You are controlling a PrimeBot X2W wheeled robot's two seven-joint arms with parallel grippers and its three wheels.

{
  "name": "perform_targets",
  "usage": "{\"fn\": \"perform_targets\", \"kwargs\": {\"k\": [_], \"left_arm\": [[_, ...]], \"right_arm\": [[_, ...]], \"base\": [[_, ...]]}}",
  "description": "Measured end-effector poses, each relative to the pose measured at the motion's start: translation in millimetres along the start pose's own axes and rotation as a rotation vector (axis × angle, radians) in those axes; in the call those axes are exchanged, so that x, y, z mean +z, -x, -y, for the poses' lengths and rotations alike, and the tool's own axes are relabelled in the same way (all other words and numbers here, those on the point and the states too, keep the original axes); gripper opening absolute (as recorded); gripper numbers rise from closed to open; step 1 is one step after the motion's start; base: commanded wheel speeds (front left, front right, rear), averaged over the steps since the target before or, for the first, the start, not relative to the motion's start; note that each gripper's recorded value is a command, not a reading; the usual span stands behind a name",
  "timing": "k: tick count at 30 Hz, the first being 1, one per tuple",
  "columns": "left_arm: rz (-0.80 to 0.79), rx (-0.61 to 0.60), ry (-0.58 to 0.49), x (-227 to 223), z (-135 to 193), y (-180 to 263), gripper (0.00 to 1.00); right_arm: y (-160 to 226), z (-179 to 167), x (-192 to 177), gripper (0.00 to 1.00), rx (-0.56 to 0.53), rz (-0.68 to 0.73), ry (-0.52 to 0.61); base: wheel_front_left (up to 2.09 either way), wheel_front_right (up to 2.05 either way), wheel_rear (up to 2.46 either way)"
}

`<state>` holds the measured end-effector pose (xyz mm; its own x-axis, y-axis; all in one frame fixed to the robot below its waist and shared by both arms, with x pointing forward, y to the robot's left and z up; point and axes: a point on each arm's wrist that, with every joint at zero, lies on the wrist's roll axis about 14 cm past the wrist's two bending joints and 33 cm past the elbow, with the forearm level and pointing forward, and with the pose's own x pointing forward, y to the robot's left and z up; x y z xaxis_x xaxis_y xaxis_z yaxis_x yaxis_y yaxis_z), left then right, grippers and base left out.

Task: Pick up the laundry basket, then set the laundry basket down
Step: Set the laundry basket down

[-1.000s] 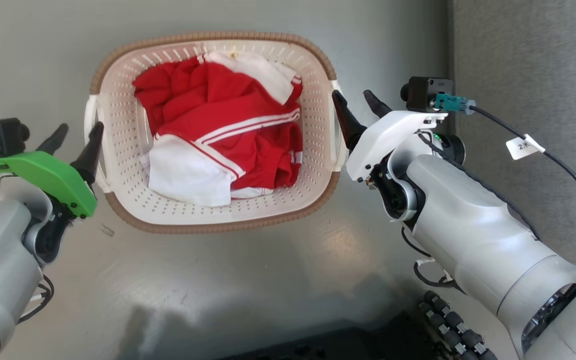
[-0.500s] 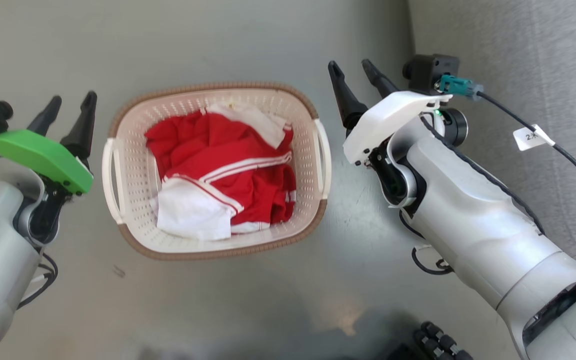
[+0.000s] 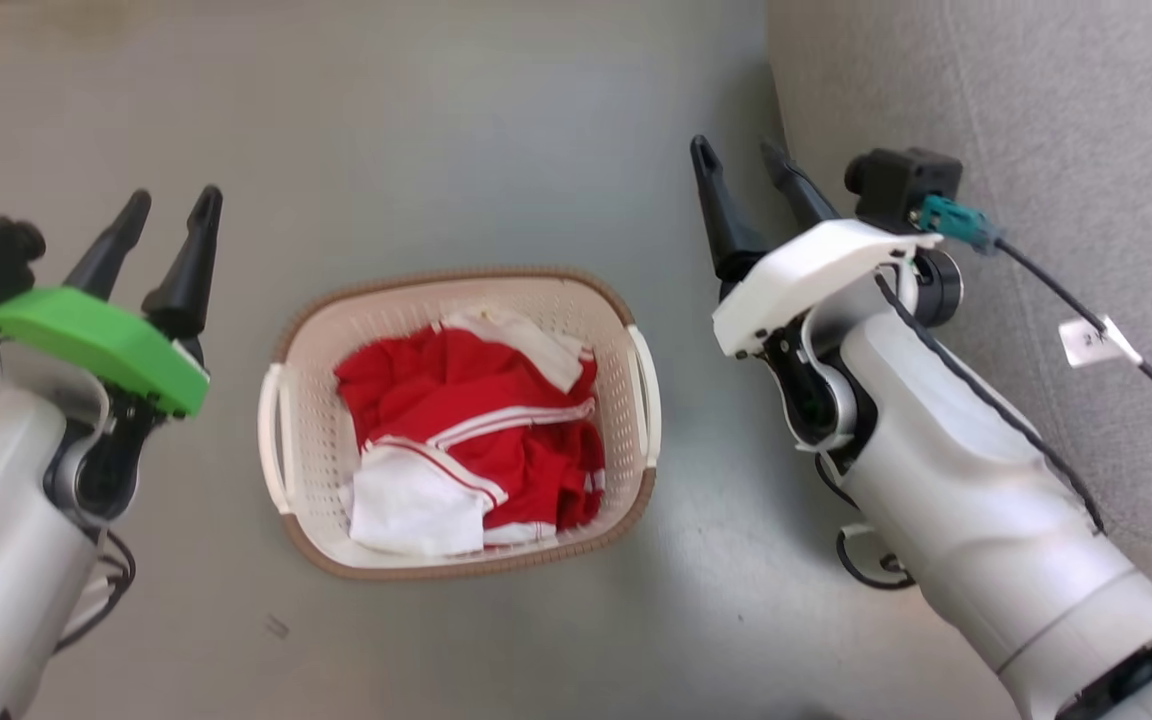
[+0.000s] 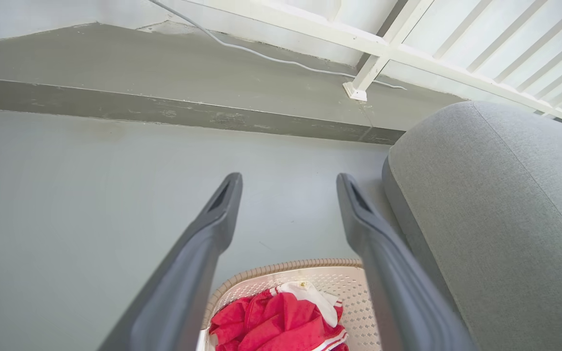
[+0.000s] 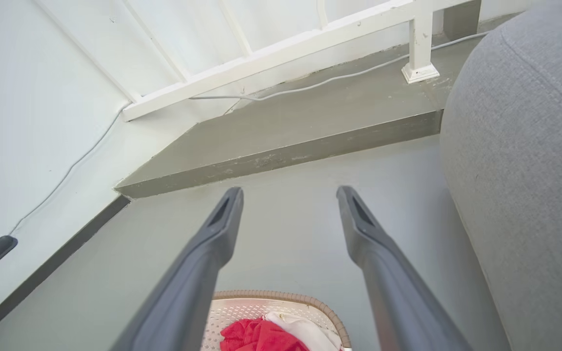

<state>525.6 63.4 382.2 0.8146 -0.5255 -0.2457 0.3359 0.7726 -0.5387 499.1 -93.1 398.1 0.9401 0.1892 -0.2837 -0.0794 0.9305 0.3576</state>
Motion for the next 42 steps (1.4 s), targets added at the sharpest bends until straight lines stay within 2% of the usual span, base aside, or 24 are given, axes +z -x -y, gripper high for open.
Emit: {"fn": "perform_targets", "kwargs": {"k": [9, 16, 22, 30, 42], "left_arm": [[0.144, 0.006, -0.075, 48, 16, 39, 1.00], [0.241, 0.017, -0.141, 71, 30, 77, 1.00], [0.313, 0.059, -0.125, 75, 38, 110, 1.00], [0.398, 0.099, -0.135, 79, 48, 148, 1.00], [0.438, 0.133, -0.184, 74, 53, 173, 1.00]], "right_arm": [[38, -6, 40, 1.00, -0.003, 0.144, 0.038], [72, -15, 55, 1.00, 0.014, 0.220, 0.089], [102, -20, 66, 1.00, 0.011, 0.282, 0.102], [138, -10, 58, 1.00, -0.027, 0.301, 0.120], [157, -9, 70, 1.00, -0.043, 0.363, 0.140]], "base": [[0.00, 0.00, 0.00], [0.00, 0.00, 0.00], [0.00, 0.00, 0.00], [0.00, 0.00, 0.00], [0.00, 0.00, 0.00]]}}
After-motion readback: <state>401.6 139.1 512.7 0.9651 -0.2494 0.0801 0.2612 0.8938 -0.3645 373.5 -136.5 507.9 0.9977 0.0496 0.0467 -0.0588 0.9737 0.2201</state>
